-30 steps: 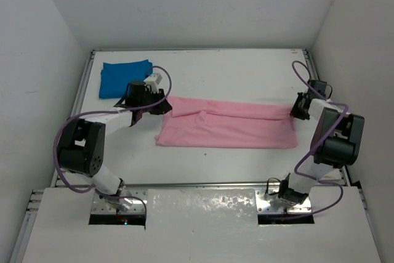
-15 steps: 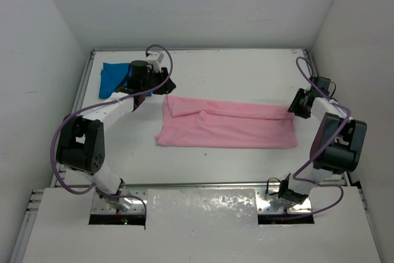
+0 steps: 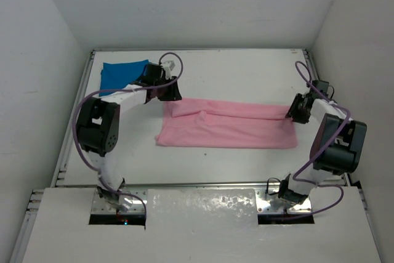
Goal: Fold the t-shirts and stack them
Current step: Fold the other side of the tshirt into a rectangle
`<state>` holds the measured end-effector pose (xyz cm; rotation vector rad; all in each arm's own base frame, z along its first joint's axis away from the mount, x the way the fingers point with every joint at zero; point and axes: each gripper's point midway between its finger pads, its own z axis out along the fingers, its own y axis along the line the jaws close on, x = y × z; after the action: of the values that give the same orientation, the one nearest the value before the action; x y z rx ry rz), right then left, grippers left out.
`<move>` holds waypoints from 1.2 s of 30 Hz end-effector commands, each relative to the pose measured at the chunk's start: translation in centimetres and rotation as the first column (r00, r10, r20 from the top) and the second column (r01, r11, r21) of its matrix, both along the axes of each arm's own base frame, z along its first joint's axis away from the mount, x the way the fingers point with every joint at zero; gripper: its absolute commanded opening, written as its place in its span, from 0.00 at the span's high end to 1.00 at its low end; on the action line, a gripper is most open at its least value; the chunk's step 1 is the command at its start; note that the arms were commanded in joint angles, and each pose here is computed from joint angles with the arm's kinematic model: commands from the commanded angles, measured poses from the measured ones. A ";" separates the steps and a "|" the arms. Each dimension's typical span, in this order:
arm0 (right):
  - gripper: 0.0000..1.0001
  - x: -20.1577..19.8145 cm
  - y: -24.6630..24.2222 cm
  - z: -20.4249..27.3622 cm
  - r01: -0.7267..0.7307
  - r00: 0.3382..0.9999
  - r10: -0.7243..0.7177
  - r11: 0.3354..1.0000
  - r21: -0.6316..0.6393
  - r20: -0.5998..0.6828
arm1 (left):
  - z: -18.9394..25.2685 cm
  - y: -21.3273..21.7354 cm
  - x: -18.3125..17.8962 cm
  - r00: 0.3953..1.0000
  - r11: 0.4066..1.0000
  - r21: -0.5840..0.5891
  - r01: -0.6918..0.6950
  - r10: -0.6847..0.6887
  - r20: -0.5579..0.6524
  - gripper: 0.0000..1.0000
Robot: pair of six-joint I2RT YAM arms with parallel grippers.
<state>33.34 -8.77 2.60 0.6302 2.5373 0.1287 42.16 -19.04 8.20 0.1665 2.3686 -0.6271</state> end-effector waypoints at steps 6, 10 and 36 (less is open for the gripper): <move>0.61 3.2 -1.3 2.3 -0.006 0.999 0.006 1.000 -0.017 0.047 | -1.0 -0.1 1.9 0.998 0.998 0.067 0.022 -0.018 -0.068 0.63; 0.61 3.9 -1.7 3.1 -0.013 0.998 0.014 0.999 -0.029 0.057 | -2.2 -0.7 1.3 0.992 0.997 0.048 0.052 -0.046 -0.117 0.62; 0.61 4.2 -0.7 3.5 -0.058 0.994 0.058 0.998 0.004 0.088 | -3.3 0.1 3.0 0.995 0.981 0.189 0.033 -0.014 -0.100 0.59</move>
<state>36.67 -9.28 4.90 0.5733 2.5124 0.1721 43.68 -18.49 4.16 0.2238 2.5570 -0.4406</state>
